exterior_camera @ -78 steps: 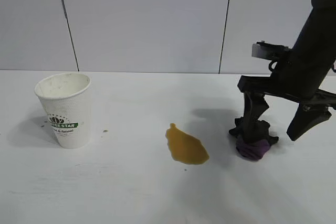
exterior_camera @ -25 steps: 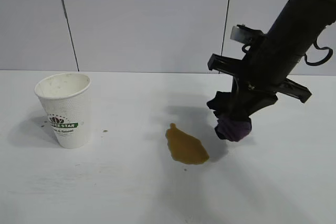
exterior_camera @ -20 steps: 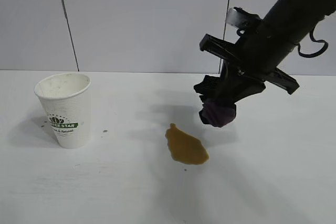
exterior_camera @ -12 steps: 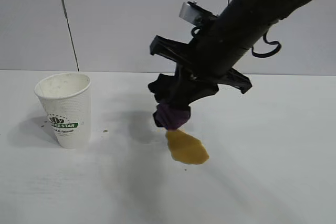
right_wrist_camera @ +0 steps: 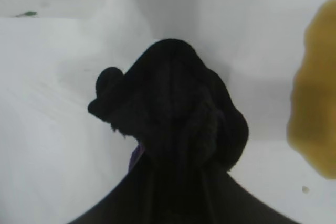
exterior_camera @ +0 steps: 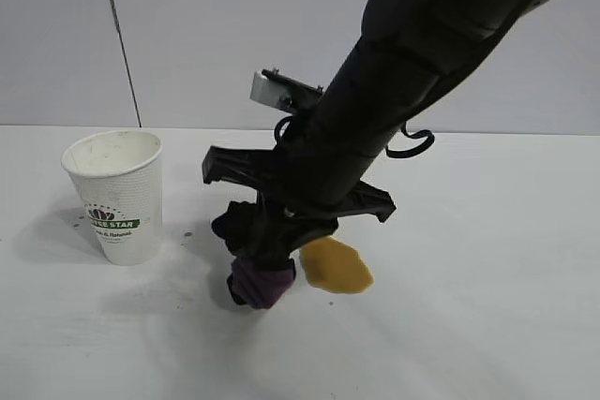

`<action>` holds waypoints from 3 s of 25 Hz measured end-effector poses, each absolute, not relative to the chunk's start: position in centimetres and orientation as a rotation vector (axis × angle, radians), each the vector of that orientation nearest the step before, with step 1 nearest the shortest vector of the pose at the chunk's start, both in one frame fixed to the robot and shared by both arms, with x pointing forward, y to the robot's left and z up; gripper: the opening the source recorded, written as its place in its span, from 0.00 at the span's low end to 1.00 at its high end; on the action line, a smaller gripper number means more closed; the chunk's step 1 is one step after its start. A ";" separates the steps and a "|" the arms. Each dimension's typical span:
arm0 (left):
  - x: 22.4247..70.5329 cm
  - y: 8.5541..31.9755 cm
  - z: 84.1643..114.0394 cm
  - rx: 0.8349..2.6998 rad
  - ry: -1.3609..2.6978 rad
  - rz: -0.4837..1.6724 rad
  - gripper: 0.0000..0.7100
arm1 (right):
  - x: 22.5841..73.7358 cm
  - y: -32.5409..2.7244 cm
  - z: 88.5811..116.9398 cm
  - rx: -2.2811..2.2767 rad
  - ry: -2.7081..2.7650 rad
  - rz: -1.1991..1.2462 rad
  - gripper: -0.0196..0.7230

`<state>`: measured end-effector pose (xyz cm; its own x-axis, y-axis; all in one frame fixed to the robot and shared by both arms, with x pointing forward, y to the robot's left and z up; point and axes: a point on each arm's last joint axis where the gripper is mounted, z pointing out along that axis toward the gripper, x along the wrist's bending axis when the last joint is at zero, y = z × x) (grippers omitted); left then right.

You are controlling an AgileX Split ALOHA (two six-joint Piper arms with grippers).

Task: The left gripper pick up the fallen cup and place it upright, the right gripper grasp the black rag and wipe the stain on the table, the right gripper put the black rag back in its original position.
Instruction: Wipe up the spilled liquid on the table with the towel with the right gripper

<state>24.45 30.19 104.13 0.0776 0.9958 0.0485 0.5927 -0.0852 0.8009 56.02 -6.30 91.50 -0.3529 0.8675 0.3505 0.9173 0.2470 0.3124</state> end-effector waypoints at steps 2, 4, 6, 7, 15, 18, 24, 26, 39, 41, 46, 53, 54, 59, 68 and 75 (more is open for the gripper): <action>24.4 30.2 104.1 1.748 1.578 0.845 0.98 | 56.0 -6.4 91.0 -1.705 -2.430 -0.689 0.16; 24.4 30.2 104.1 1.748 1.578 0.845 0.98 | 56.1 -6.6 90.8 -1.698 -2.459 -0.668 0.16; 24.4 30.2 104.1 1.748 1.578 0.845 0.98 | 56.1 -6.8 90.7 -1.687 -2.502 -0.646 0.16; 24.4 30.2 104.1 1.748 1.578 0.845 0.98 | 56.2 -6.9 90.6 -1.683 -2.525 -0.634 0.16; 24.4 30.2 104.1 1.748 1.578 0.845 0.98 | 56.5 -8.0 90.4 -1.691 -2.673 -0.533 0.16; 24.4 30.2 104.1 1.748 1.578 0.845 0.98 | 56.8 -8.5 90.3 -1.702 -2.706 -0.499 0.16; 24.4 30.2 104.1 1.748 1.578 0.845 0.98 | 58.1 -11.1 90.3 -1.766 -2.718 -0.437 0.16; 24.4 30.2 104.1 1.748 1.578 0.845 0.98 | 58.6 -12.3 90.3 -1.803 -2.702 -0.408 0.16; 24.4 30.2 104.1 1.748 1.578 0.845 0.98 | 58.5 -16.1 90.3 -1.894 -2.505 -0.168 0.16; 24.4 30.2 104.1 1.748 1.578 0.845 0.98 | 58.3 -15.5 90.4 -1.886 -2.461 -0.215 0.16; 24.4 30.2 104.1 1.748 1.578 0.845 0.98 | 57.8 -12.0 90.4 -1.833 -2.421 -0.413 0.16; 24.4 30.2 104.1 1.748 1.578 0.845 0.98 | 56.8 -7.2 90.8 -1.755 -2.511 -0.672 0.16; 24.4 30.2 104.1 1.748 1.578 0.845 0.98 | 56.9 -6.9 90.9 -1.756 -2.521 -0.720 0.16; 24.4 30.2 104.1 1.748 1.578 0.845 0.98 | 57.9 -6.5 90.2 -1.797 -2.534 -0.850 0.16; 24.4 30.2 104.1 1.748 1.578 0.845 0.98 | 58.2 -6.4 88.5 -1.861 -2.489 -0.843 0.16; 24.4 30.2 104.1 1.748 1.578 0.845 0.98 | 59.4 -7.9 88.5 -1.892 -2.509 -0.838 0.16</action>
<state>24.45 30.19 104.13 0.0776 0.9958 0.0485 0.5927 -0.0852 0.8009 59.36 -7.94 88.49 -0.3189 0.9234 0.2135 0.8663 0.1927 0.4609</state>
